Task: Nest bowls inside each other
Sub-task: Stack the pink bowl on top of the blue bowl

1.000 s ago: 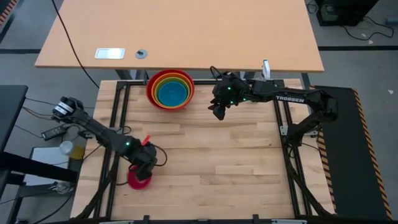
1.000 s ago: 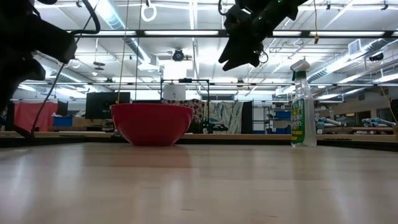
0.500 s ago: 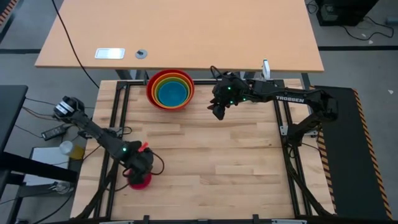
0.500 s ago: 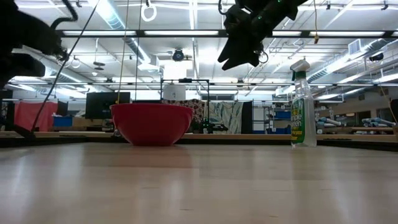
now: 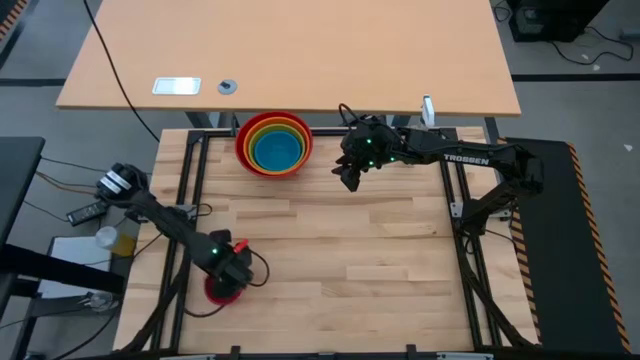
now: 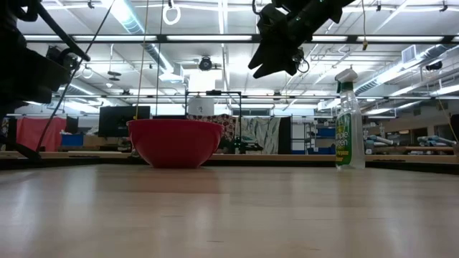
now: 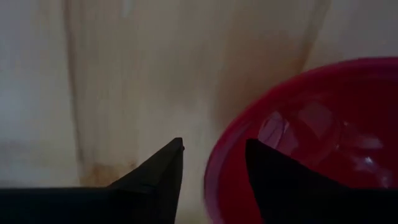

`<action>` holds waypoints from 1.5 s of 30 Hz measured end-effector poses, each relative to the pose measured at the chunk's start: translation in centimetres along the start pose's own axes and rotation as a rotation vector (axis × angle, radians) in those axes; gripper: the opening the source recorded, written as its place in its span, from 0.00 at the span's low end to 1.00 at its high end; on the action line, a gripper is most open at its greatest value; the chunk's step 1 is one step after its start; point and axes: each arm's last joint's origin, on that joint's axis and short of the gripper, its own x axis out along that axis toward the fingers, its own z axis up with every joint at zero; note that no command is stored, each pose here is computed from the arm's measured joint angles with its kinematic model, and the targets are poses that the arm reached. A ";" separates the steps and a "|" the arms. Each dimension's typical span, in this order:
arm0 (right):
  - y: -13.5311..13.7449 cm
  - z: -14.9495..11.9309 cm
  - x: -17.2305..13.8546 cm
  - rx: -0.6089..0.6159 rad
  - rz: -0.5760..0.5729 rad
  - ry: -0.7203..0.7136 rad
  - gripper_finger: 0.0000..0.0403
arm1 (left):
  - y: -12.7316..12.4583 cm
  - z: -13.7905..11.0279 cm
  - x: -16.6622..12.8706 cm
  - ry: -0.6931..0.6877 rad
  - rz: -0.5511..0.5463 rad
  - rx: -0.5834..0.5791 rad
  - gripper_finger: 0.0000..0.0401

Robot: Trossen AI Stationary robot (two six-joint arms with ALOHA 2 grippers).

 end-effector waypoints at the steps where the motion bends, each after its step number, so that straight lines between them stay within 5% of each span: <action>1: 0.0 0.0 0.0 0.000 0.000 -0.002 0.45 | -0.1 0.1 0.1 0.000 -0.006 0.000 0.41; 14: 0.0 0.2 0.0 -0.003 0.000 -0.020 0.45 | -0.3 0.3 -0.3 -0.016 -0.067 -0.107 0.05; 28: -0.7 0.4 -0.1 0.008 -0.014 -0.034 0.45 | 4.6 1.6 -4.4 -0.316 -0.086 -0.382 0.04; 38: -0.6 0.0 0.0 0.003 -0.038 0.002 0.44 | 12.2 5.2 -7.6 -0.634 -0.175 -0.688 0.04; 45: -1.1 0.1 -0.1 -0.015 -0.051 -0.003 0.43 | 19.9 5.8 -10.1 -0.760 -0.071 -0.874 0.04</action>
